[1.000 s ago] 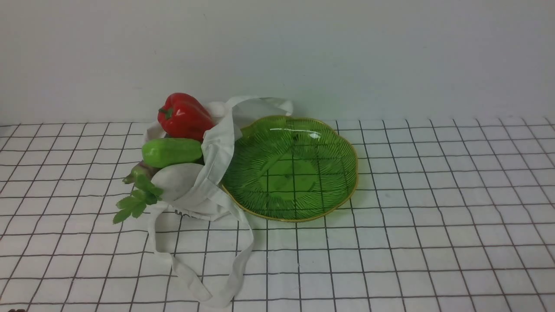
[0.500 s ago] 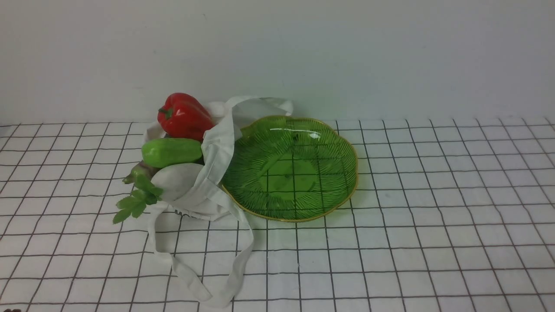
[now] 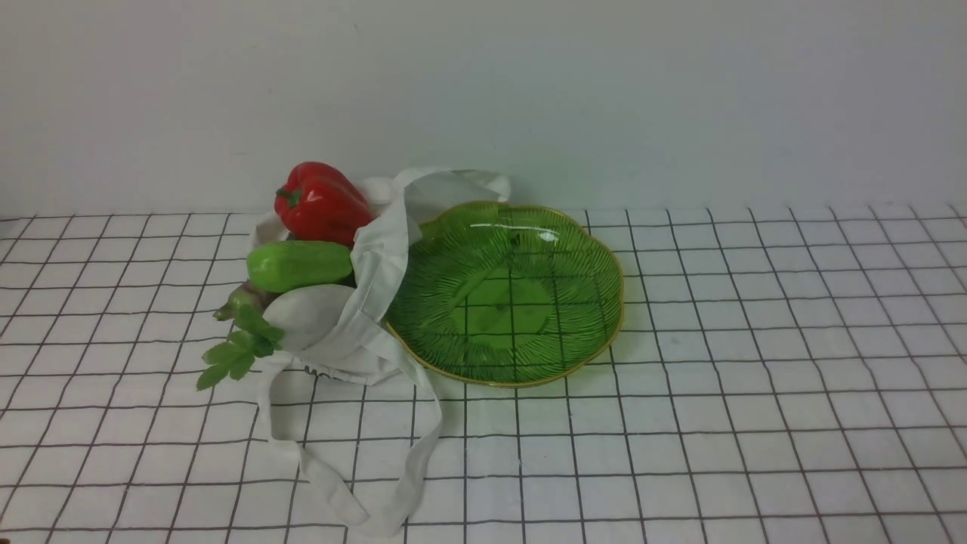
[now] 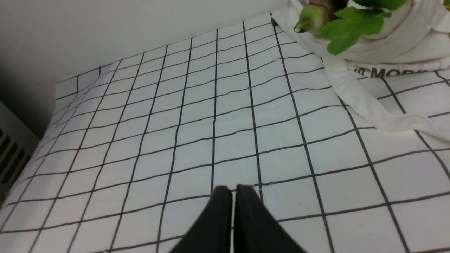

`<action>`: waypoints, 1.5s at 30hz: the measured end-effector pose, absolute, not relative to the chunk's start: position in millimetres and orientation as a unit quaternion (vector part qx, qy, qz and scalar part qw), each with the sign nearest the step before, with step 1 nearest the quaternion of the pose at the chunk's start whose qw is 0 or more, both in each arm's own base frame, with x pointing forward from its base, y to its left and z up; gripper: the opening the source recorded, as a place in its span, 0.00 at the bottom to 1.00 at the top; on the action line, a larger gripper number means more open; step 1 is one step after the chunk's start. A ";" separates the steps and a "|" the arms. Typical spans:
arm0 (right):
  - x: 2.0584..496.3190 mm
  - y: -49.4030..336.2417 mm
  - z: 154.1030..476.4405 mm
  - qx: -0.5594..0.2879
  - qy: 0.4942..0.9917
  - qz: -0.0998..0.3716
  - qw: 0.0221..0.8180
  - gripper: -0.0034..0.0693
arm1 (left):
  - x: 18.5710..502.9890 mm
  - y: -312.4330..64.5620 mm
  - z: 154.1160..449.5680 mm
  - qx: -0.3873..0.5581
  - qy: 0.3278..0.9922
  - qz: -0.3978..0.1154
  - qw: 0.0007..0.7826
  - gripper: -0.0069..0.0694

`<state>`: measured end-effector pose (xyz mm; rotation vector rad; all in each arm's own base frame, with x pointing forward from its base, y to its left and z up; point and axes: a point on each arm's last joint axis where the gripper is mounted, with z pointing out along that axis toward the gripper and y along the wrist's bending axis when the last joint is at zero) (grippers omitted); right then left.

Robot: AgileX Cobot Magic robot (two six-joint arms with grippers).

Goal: Take vegetables from bag on white checkered tablecloth place on plate.
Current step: 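Reach into the cloth bag and grasp the green cucumber with the left gripper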

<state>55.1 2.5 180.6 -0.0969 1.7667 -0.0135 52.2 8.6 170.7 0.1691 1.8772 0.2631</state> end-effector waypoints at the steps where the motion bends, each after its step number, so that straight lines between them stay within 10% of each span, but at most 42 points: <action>1: 55.1 2.5 180.6 -0.042 0.773 -0.006 0.634 0.03 | 52.2 7.1 170.3 0.051 0.806 0.087 0.583 0.08; 6: 55.1 2.5 180.6 -0.042 0.773 -0.006 0.634 0.03 | 52.4 -2.8 170.0 -0.105 0.802 -0.094 0.581 0.08; 8: 55.1 2.5 180.6 -0.042 0.773 -0.006 0.634 0.03 | 52.1 -14.1 172.8 -0.269 0.753 -0.290 0.527 0.08; 13: 55.1 2.5 180.6 -0.042 0.773 -0.006 0.634 0.03 | 52.0 -23.3 179.8 -0.386 0.671 -0.446 0.448 0.08; 20: 55.1 2.5 180.6 -0.042 0.773 -0.006 0.634 0.03 | 52.0 -21.1 200.7 -0.348 0.652 -0.445 0.505 0.08; 25: 55.1 2.5 180.9 -0.042 0.772 -0.006 0.634 0.03 | 39.5 -29.5 283.2 -0.189 0.682 -0.397 0.584 0.08; 36: 55.1 2.5 180.9 -0.042 0.772 -0.006 0.634 0.03 | 156.2 -25.0 315.2 -0.046 0.934 -0.166 0.313 0.08; 45: 55.1 2.5 180.9 -0.042 0.772 -0.006 0.634 0.03 | 240.8 -21.3 332.1 -0.052 0.936 -0.150 0.315 0.27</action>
